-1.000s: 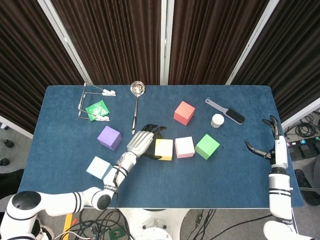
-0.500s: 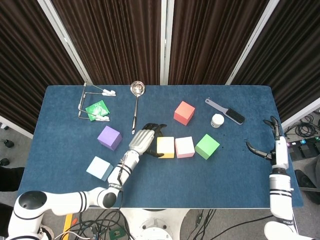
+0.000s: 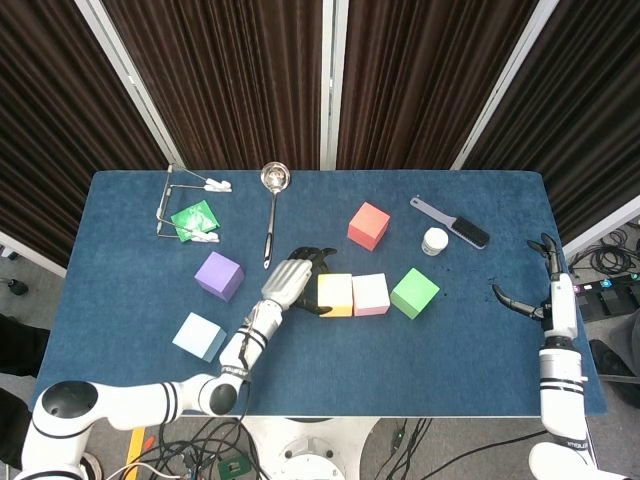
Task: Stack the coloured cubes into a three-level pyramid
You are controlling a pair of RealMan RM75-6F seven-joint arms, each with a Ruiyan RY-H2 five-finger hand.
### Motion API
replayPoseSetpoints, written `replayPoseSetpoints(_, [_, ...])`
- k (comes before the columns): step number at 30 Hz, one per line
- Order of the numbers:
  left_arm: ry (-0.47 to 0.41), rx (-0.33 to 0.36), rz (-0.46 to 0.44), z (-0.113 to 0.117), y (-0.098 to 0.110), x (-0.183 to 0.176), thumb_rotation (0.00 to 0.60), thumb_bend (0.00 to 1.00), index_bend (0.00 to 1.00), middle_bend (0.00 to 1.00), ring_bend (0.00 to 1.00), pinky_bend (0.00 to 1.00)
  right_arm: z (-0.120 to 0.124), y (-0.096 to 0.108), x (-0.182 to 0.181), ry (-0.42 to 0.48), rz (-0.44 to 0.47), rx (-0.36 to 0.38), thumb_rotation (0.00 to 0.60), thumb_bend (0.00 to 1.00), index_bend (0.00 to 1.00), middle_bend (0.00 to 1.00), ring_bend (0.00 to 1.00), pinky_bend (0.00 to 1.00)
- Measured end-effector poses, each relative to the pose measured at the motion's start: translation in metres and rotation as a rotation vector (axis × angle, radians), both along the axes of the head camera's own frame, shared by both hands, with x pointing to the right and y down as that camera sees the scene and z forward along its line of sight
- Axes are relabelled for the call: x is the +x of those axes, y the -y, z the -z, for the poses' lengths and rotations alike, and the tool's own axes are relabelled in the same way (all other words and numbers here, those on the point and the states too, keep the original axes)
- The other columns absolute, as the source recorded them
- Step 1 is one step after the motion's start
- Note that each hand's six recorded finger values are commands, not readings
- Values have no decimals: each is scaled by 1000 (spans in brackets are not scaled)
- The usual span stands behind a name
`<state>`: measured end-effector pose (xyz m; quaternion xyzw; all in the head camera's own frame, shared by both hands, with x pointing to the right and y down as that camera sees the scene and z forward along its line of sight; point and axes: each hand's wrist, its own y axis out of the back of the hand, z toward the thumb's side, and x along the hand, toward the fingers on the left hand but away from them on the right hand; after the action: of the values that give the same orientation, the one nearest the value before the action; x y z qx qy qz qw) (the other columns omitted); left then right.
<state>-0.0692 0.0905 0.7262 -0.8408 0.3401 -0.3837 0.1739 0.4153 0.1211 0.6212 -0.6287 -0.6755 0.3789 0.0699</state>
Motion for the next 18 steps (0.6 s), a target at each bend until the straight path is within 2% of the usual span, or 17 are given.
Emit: replayPoseSetpoints(18, [-14, -5, 7, -4, -1, 8, 600, 199, 127, 460, 87, 74, 0, -1, 3, -5, -7, -6, 600, 74, 0, 132, 0, 0])
